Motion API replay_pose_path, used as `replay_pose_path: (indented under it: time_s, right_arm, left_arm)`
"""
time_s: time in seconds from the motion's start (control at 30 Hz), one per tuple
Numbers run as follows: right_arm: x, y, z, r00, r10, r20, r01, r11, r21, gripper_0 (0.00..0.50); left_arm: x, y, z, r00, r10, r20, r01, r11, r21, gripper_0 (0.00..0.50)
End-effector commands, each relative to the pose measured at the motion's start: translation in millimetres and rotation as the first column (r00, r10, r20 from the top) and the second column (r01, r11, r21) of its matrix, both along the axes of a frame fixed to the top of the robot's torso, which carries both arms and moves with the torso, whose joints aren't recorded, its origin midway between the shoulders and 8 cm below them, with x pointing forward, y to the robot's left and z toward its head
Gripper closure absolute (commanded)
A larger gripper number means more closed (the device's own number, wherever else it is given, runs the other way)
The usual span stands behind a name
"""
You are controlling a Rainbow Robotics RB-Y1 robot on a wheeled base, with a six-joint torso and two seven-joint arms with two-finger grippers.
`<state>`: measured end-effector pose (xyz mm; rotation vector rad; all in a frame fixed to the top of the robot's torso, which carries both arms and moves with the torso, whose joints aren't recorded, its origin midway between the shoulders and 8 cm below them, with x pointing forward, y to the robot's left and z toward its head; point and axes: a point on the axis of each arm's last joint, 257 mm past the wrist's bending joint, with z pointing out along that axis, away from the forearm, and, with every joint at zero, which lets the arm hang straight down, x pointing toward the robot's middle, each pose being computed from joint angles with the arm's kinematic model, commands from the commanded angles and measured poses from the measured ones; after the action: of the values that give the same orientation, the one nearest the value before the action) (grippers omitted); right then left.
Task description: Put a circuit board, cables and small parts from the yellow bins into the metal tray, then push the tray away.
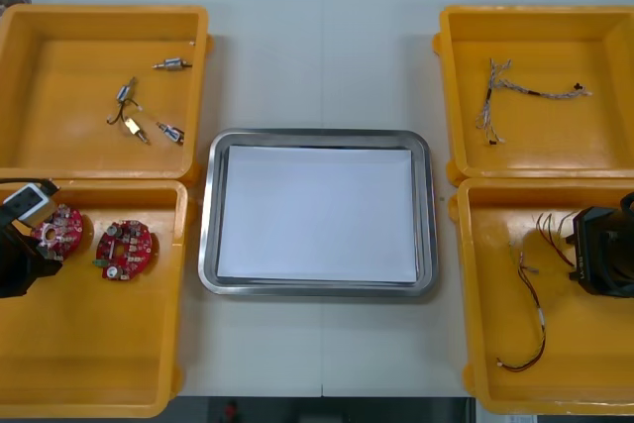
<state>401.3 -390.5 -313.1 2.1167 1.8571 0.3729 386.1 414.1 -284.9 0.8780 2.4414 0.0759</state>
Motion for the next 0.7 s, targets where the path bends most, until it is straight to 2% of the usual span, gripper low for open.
replay_pose_path:
  time_s: [0.03, 0.3, 0.37, 0.4, 0.47, 0.53, 0.57, 0.7]
  right_arm:
    - [5.1, 16.8, 1.7, 1.0, -0.011, 0.003, 0.011, 0.999, 0.038, 0.0]
    - [4.6, 25.0, -1.4, 1.0, -0.02, -0.005, 0.02, 0.998, 0.053, 0.0]
    - [3.4, 25.8, -2.8, 1.0, -0.025, -0.008, 0.026, 0.998, 0.058, 0.199]
    - [2.8, 25.1, -3.2, 1.0, -0.027, -0.009, 0.028, 0.998, 0.058, 0.249]
    - [2.1, 25.8, -3.9, 1.0, -0.026, -0.011, 0.026, 0.998, 0.06, 0.387]
    - [2.5, 26.1, -3.7, 1.0, -0.025, -0.009, 0.026, 0.998, 0.061, 0.479]
    - [2.5, 26.1, -3.7, 1.0, -0.025, -0.009, 0.026, 0.998, 0.061, 0.5]
    - [1.4, 21.1, -5.2, 0.999, -0.035, -0.008, 0.036, 0.998, 0.048, 0.5]
  left_arm:
    - [9.3, 9.6, 12.5, 0.987, -0.16, 0.028, 0.155, 0.979, 0.133, 0.0]
    - [8.8, 4.8, 7.6, 0.986, -0.165, 0.031, 0.16, 0.979, 0.124, 0.0]
    - [9.6, 3.4, 6.8, 0.985, -0.168, 0.03, 0.164, 0.979, 0.125, 0.0]
    - [9.9, 2.7, 6.2, 0.985, -0.169, 0.03, 0.164, 0.979, 0.124, 0.0]
    - [9.4, 2.6, 4.6, 0.985, -0.169, 0.026, 0.165, 0.979, 0.123, 0.0]
    - [10.4, 2.9, 4.2, 0.985, -0.17, 0.031, 0.165, 0.979, 0.124, 0.0]
    - [10.7, 3.1, 3.7, 0.985, -0.171, 0.032, 0.166, 0.978, 0.126, 0.0]
    - [12.4, 4.3, 3.7, 0.984, -0.174, 0.036, 0.168, 0.977, 0.132, 0.0]
